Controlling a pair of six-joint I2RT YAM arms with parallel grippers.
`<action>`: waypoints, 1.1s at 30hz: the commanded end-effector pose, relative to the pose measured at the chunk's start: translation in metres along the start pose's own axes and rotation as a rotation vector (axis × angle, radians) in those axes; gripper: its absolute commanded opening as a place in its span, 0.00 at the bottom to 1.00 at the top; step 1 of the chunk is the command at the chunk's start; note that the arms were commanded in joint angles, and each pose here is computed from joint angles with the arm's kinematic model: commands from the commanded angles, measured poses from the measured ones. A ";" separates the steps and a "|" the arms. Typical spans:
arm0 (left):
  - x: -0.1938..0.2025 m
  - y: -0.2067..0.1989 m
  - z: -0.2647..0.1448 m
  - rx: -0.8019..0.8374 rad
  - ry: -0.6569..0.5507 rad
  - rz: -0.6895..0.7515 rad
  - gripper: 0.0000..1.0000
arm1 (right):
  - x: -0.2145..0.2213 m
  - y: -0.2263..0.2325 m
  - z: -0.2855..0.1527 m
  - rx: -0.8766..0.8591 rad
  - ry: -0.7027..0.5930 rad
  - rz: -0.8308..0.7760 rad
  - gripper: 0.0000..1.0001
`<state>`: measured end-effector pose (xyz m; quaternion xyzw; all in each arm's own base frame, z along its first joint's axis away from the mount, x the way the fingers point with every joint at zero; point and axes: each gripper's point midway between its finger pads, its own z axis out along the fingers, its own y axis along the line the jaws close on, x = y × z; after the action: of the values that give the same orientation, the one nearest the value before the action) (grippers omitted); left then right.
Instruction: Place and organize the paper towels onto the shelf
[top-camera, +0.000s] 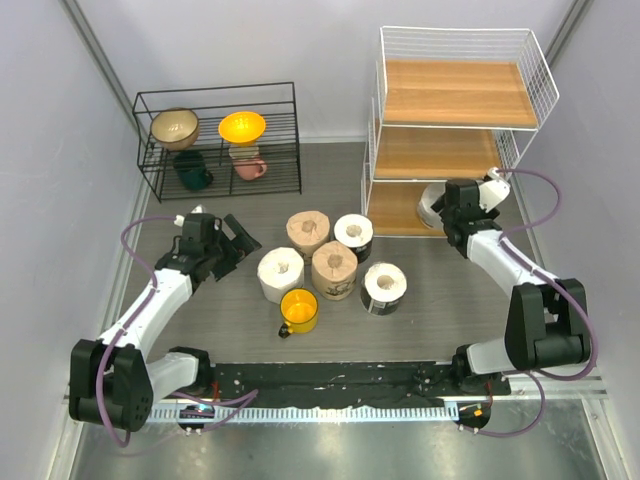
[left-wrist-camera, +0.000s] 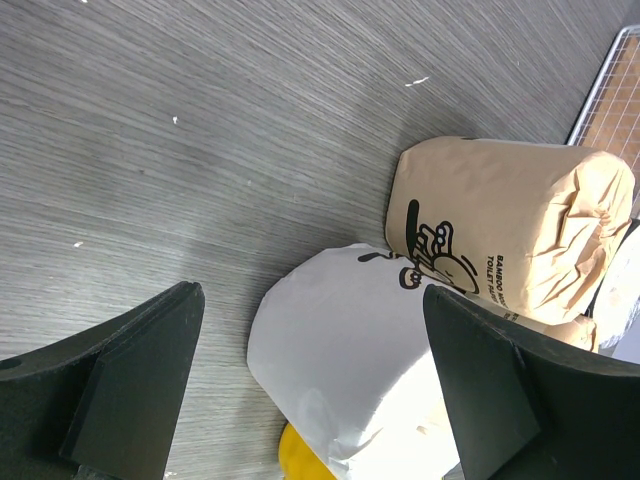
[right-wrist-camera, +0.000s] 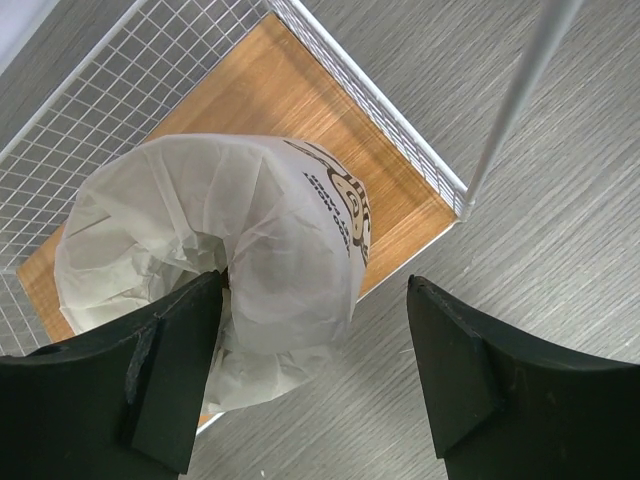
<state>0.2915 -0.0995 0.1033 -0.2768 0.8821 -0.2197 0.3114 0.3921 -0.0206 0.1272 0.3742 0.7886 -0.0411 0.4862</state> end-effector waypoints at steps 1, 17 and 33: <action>-0.003 -0.006 0.000 0.023 -0.013 0.009 0.96 | -0.074 0.046 -0.023 -0.178 -0.198 0.129 0.79; -0.001 -0.007 0.002 0.026 -0.003 0.011 0.97 | -0.025 0.053 0.001 -0.336 -0.198 0.180 0.79; 0.000 -0.007 0.002 0.032 0.001 0.010 0.97 | -0.012 0.061 -0.022 -0.520 -0.207 0.182 0.80</action>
<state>0.2913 -0.0999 0.0998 -0.2770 0.8844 -0.2176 0.3062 0.4076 -0.0053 0.1328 0.3389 0.7056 0.0780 0.6174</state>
